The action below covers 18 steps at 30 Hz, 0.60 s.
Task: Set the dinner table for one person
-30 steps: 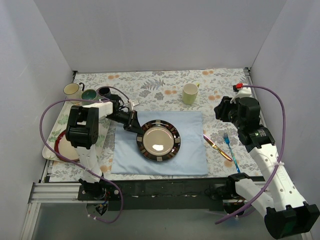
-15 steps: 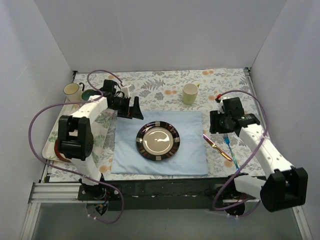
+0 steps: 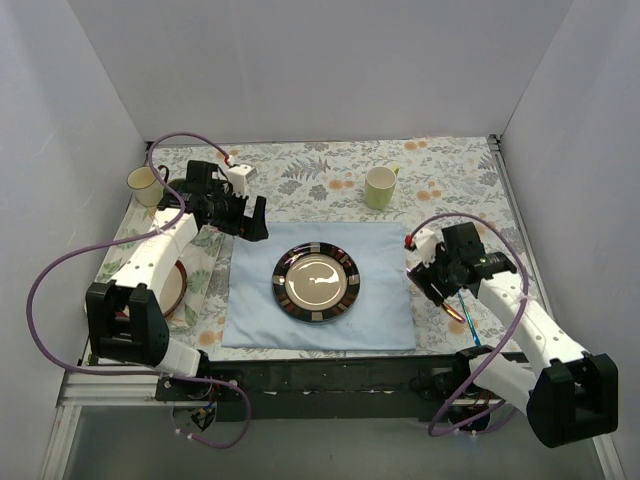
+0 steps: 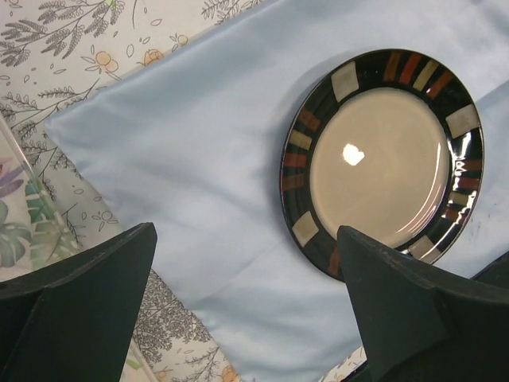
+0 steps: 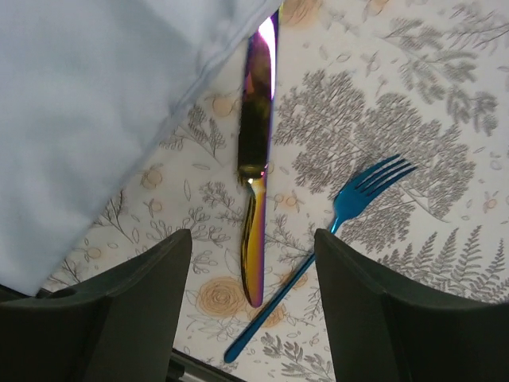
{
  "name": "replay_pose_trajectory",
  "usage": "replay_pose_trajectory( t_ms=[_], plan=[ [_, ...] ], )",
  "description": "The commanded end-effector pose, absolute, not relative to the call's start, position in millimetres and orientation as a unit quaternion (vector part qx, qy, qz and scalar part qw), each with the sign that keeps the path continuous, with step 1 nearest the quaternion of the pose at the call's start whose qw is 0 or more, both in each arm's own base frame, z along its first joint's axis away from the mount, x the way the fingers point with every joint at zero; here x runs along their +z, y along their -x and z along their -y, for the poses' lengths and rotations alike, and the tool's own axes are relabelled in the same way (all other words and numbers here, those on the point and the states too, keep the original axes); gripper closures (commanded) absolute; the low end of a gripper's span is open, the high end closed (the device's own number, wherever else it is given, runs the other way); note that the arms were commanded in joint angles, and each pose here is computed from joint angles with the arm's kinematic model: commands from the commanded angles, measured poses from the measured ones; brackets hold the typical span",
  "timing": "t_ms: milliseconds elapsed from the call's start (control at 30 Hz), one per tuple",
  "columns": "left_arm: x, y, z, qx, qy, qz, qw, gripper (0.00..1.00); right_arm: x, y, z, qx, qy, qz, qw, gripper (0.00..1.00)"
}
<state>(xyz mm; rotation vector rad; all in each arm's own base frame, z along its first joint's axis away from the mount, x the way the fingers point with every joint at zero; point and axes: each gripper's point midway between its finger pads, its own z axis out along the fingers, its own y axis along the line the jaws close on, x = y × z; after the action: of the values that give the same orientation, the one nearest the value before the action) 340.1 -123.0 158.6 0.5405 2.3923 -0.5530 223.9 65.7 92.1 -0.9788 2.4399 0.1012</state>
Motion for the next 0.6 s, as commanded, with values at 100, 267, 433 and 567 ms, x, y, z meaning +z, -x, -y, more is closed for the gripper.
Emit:
replay_pose_trajectory(
  t_ms=[100, 267, 433, 567],
  plan=[
    [158.9, -329.0, 117.4, -0.197, -0.221, -0.9, 0.32, 0.02, 63.0, -207.3, -65.5, 0.038, 0.479, -0.839, 0.254, 0.27],
    [158.8, -321.1, 127.6, -0.229, -0.222, -0.894, 0.314, 0.02, 46.3, -199.3, -59.4, 0.038, 0.482, -0.85, 0.208, 0.27],
    [162.6, -315.6, 128.6, -0.236, -0.22, -0.89, 0.322, 0.02, 35.6, -203.6, -52.2, 0.031, 0.485, -0.852, 0.195, 0.26],
    [162.3, -315.0, 130.0, -0.239, -0.217, -0.889, 0.326, 0.02, 26.2, -204.2, -40.9, 0.037, 0.468, -0.869, 0.157, 0.27]
  ],
)
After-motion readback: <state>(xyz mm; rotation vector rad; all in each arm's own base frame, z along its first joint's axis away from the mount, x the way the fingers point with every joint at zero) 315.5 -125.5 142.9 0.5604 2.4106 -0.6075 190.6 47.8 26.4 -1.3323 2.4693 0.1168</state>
